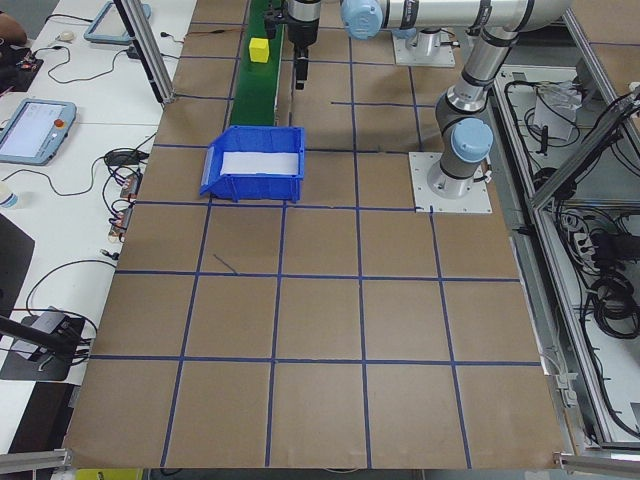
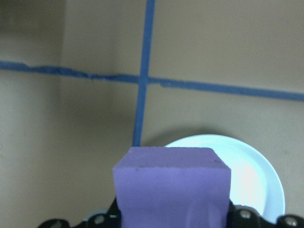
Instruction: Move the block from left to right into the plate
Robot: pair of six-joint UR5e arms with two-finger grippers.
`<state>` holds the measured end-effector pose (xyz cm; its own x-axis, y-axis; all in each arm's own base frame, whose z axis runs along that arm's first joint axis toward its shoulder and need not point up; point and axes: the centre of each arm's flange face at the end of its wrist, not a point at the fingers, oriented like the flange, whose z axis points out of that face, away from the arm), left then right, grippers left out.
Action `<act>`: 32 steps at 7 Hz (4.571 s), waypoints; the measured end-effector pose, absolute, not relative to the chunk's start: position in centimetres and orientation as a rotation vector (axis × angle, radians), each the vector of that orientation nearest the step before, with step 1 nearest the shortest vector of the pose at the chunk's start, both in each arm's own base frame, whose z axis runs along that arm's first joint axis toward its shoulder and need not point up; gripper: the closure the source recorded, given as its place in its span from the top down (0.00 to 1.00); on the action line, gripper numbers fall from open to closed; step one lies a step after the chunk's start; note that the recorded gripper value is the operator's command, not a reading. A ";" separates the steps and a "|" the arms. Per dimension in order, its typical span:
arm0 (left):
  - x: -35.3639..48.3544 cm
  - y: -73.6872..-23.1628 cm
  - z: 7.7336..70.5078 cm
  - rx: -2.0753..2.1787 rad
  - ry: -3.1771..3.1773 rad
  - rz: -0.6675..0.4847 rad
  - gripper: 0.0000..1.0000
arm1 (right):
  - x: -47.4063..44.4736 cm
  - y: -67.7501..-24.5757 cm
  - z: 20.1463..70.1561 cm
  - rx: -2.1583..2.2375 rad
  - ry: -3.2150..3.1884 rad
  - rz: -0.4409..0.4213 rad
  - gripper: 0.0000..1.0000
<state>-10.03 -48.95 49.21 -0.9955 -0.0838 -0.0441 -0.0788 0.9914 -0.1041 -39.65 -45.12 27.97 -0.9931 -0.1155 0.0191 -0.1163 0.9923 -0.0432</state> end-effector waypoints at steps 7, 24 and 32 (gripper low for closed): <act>-10.0 -49.0 49.2 -0.126 3.086 -0.158 1.00 | -41.3 -43.3 27.6 -0.017 -3.135 0.069 1.00; -10.1 -48.6 49.1 -0.126 3.084 -0.149 1.00 | -6.9 -65.8 27.2 -0.240 -3.370 0.322 0.96; -9.9 -48.5 49.0 -0.124 3.078 -0.147 1.00 | -20.3 -56.0 29.6 0.048 -3.107 0.034 0.27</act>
